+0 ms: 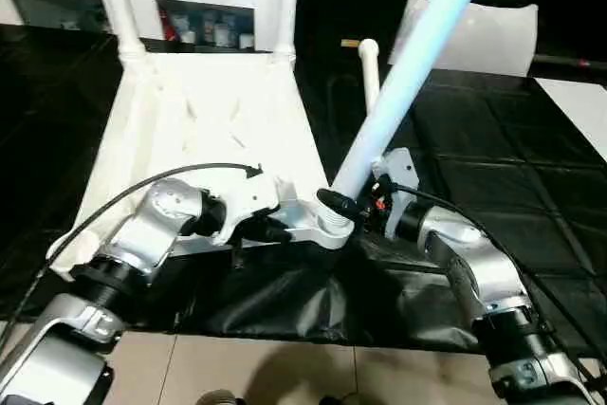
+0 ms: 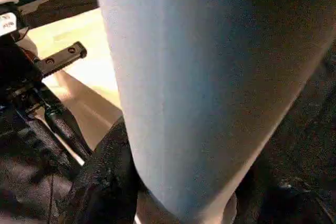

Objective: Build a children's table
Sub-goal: Insert table leg to table base

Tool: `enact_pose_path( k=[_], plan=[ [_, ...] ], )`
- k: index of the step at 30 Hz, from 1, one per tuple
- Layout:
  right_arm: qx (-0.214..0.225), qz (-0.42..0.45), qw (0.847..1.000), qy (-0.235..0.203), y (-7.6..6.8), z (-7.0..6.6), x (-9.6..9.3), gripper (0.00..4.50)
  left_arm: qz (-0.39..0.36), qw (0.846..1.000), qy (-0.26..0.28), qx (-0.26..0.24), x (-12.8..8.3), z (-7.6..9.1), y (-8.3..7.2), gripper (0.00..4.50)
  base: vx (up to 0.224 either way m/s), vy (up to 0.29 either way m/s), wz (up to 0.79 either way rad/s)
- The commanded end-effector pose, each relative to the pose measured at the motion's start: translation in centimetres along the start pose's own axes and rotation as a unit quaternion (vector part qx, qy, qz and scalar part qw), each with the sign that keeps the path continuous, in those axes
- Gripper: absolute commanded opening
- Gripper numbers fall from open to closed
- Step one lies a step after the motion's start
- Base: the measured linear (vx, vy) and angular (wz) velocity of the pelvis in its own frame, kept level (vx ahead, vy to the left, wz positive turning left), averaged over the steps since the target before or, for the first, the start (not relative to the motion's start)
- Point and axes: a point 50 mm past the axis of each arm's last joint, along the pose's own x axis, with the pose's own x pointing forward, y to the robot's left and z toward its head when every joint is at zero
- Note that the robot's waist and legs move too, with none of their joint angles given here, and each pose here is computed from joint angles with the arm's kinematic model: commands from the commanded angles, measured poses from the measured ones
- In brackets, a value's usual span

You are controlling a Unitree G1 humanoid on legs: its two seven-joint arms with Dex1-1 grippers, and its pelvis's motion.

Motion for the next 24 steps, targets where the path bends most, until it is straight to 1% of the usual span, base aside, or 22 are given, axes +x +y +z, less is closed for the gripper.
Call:
enact_pose_path(
  k=[1, 2, 4, 7, 9, 12, 15, 19, 24],
  plan=[
    [-0.018, 0.016, 0.999, 0.021, 0.0, -0.1, 0.2, 1.98, -0.027, 1.000, 0.002, 0.007, 0.5, -0.2, -0.8, 0.00, 0.000, 0.000, 0.00],
    [-0.018, 0.016, 0.999, 0.021, 0.0, -0.1, 0.2, 1.98, -0.027, 1.000, 0.002, 0.007, 0.5, -0.2, -0.8, 0.00, 0.000, 0.000, 0.00],
    [-0.032, 0.038, 0.998, 0.047, 0.4, -0.6, 0.4, 1.98, -0.022, 1.000, -0.004, 0.007, 0.4, -0.2, -0.8, 0.00, 0.000, 0.000, 0.00],
    [-0.037, 0.046, 0.997, 0.058, 0.6, -0.9, 0.5, 1.98, -0.020, 1.000, -0.005, 0.008, 0.4, -0.2, -0.7, 0.00, 0.000, 0.000, 0.00],
    [-0.032, 0.049, 0.996, 0.062, 0.6, -1.1, 0.6, 1.98, -0.018, 1.000, -0.005, 0.007, 0.3, -0.2, -0.7, 0.00, 0.000, 0.000, 0.00],
    [-0.047, 0.044, 0.995, 0.080, 0.3, -1.4, 0.7, 1.98, -0.017, 1.000, -0.010, 0.006, 0.0, -0.3, -0.7, 0.00, 0.000, 0.000, 0.00],
    [-0.041, 0.042, 0.995, 0.082, 0.2, -1.5, 0.7, 1.98, -0.022, 1.000, -0.018, 0.004, -0.1, -0.2, -0.8, 0.00, 0.000, 0.000, 0.00],
    [-0.040, 0.048, 0.994, 0.084, 0.2, -1.4, 0.4, 1.98, -0.017, 1.000, -0.010, 0.009, -0.2, -0.3, -0.7, 0.00, 0.000, 0.000, 0.00],
    [-0.013, 0.058, 0.997, 0.058, 0.2, -0.5, -0.3, 1.98, -0.011, 1.000, -0.016, 0.010, -0.4, -0.2, -0.5, 0.00, 0.000, 0.000, 0.00]
  ],
)
